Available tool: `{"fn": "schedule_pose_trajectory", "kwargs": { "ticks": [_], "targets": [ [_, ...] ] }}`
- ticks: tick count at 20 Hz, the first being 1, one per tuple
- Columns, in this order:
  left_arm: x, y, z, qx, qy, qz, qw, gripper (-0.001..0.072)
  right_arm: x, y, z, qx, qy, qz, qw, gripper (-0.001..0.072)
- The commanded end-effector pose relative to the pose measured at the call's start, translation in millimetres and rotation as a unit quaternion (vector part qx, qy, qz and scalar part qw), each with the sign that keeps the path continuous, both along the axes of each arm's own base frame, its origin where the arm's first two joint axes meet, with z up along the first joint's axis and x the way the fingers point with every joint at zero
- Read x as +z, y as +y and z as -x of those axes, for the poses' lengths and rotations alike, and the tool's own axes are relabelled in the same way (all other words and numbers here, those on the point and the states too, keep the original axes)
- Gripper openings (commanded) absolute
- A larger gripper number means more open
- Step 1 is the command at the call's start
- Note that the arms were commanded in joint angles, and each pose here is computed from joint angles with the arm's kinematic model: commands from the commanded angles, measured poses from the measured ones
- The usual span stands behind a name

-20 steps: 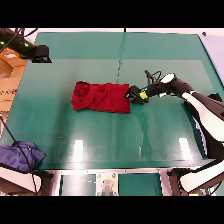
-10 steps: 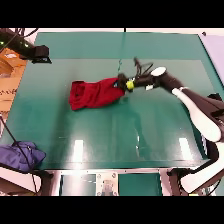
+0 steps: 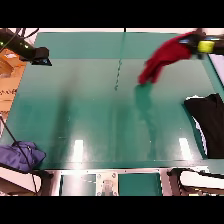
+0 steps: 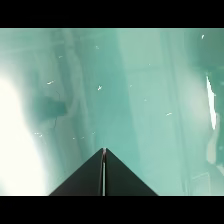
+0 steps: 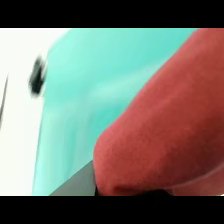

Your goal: Fold the shirts.

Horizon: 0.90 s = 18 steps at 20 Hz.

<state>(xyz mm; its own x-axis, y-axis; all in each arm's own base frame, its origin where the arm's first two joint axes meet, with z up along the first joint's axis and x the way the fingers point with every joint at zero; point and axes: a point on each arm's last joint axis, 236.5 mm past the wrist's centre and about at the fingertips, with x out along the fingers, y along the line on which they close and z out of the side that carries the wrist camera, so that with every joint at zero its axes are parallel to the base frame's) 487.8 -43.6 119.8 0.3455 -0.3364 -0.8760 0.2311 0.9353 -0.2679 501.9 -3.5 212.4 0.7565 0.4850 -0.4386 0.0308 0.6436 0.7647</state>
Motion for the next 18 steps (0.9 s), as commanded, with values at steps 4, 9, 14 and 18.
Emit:
{"fn": "schedule_pose_trajectory", "kwargs": {
  "ticks": [4,9,14,18],
  "targets": [
    [0.1,-1.7,2.0,-0.001,0.004,0.004,1.0,0.002,-9.9,-229.8,84.5,-0.223,0.044,0.063,0.972,0.0017],
    [2.9,-10.6,4.2,0.003,0.011,0.026,1.0,0.002,-56.7,-260.9,139.0,-0.246,0.127,0.035,0.96,0.0016],
    [5.1,-20.7,11.5,-0.01,0.023,0.046,0.999,0.002,-85.1,-285.9,233.1,-0.334,0.248,0.099,0.904,0.0016],
    [7.0,-26.9,15.4,-0.018,0.029,0.059,0.998,0.002,-136.6,-265.8,307.9,-0.365,0.363,0.107,0.851,0.0016]
  ]
}}
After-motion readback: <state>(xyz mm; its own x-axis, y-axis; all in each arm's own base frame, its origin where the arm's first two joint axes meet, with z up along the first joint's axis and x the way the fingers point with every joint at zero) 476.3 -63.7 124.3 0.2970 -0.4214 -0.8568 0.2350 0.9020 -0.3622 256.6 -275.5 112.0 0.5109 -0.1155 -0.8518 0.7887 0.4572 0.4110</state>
